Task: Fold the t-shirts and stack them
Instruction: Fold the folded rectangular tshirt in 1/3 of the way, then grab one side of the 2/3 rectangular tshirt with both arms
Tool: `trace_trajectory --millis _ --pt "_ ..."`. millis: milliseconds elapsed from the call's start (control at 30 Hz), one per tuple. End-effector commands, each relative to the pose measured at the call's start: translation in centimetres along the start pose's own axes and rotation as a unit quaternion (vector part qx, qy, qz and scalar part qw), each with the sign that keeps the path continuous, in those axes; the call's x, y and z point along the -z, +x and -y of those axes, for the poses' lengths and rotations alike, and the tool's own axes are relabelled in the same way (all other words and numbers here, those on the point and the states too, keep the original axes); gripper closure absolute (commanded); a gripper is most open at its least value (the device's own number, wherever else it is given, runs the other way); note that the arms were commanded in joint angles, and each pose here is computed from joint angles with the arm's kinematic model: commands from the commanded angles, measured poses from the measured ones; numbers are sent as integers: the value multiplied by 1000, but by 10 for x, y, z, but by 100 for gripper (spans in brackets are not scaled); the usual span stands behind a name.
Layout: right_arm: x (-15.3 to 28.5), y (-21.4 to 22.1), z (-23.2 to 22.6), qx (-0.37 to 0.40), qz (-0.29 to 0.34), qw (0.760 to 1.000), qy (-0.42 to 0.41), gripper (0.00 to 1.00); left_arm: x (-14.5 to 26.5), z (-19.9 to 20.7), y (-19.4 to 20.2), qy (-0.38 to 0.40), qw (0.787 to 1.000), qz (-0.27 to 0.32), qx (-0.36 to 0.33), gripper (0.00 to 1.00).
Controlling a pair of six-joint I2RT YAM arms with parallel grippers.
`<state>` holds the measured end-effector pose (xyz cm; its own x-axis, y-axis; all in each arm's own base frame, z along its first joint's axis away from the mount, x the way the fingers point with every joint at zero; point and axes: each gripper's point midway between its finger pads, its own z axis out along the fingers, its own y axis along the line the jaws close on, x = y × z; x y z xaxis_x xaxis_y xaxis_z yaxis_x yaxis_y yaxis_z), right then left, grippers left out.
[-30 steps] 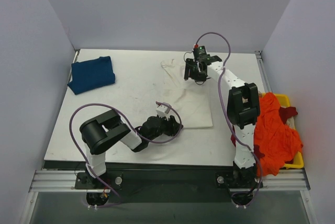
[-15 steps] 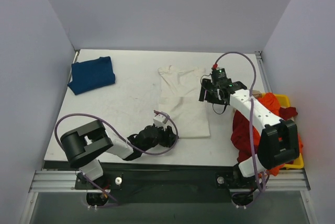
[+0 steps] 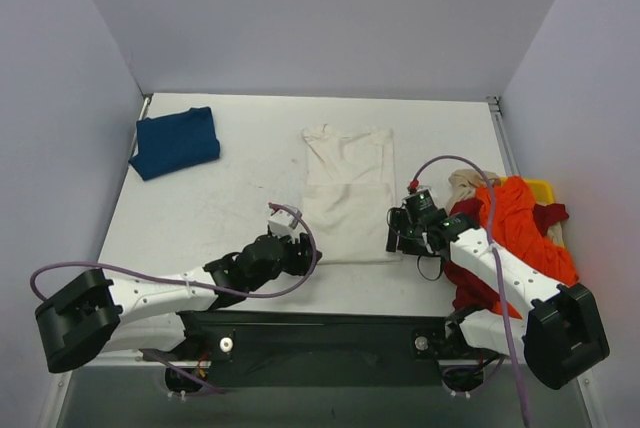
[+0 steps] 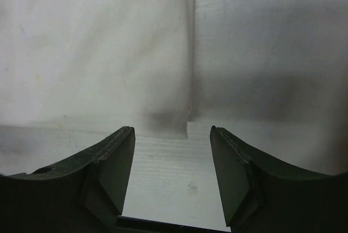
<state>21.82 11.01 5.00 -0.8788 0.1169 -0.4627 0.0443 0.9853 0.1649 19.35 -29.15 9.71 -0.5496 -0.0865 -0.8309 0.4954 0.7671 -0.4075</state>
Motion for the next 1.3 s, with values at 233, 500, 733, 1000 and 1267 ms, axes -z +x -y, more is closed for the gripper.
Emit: trace_trajectory --millis 233,500,733,1000,1267 --pt "-12 27 13 -15 -21 999 22 48 9 -55 21 -71 995 -52 45 34" --pt "-26 45 22 -15 -46 998 37 58 2 -50 29 -56 994 -68 59 34" --pt "-28 44 21 -15 -48 998 39 65 -1 -53 37 -62 993 -81 61 34" --pt "-28 45 22 -9 -52 998 40 75 -3 -57 45 -70 991 -88 70 36" --pt "-29 45 22 -5 -54 998 42 79 -13 -50 49 -48 992 -89 78 41"
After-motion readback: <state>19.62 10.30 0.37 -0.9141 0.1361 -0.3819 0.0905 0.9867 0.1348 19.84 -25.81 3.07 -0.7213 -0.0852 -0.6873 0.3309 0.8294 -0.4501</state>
